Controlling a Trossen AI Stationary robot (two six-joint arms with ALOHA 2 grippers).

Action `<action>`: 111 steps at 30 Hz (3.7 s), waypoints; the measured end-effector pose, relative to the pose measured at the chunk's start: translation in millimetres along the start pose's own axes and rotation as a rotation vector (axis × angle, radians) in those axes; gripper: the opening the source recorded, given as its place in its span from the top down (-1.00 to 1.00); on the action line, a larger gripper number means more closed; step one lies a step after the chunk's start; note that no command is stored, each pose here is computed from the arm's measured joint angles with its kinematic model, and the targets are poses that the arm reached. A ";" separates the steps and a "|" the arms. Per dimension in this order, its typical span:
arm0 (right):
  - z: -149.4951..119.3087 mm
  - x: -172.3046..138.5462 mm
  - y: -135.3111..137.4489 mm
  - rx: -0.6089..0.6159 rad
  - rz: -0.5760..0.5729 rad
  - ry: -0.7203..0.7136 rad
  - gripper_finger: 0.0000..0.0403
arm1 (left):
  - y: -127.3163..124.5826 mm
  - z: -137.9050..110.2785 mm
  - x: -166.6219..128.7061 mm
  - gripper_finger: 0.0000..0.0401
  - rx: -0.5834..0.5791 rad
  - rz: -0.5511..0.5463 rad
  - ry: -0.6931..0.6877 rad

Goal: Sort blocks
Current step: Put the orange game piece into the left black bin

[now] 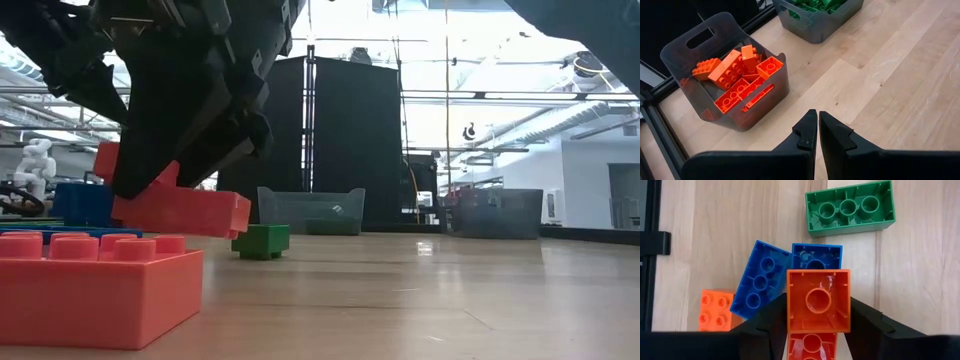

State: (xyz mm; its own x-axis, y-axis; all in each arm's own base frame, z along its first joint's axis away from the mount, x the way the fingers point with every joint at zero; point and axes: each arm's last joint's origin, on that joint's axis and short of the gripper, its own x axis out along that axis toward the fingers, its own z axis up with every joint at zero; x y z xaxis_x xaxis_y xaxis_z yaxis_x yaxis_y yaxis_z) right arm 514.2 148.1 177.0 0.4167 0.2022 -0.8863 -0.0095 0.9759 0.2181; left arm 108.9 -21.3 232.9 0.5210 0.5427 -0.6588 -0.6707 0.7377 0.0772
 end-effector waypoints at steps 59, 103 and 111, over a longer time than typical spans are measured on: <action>7.3 -1.5 -6.8 0.026 0.008 -0.050 0.43 | -0.1 -0.4 0.1 0.89 0.003 -0.002 0.008; 81.9 -68.5 -334.6 0.587 -0.219 -1.050 0.43 | -1.5 0.3 2.3 0.89 0.021 0.050 -0.029; 75.4 -36.5 -340.5 0.637 -0.132 -1.039 0.43 | -2.3 0.2 3.1 0.89 0.027 0.059 -0.030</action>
State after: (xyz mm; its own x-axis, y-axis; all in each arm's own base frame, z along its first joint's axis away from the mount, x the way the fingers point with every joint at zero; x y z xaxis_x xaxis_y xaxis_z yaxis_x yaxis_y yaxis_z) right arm 570.8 -197.8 166.0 0.9106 -0.3412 -0.2333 0.4123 0.7103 0.5704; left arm 112.3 -21.2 230.8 0.4966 0.5970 -0.6300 -0.6863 0.7145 0.1361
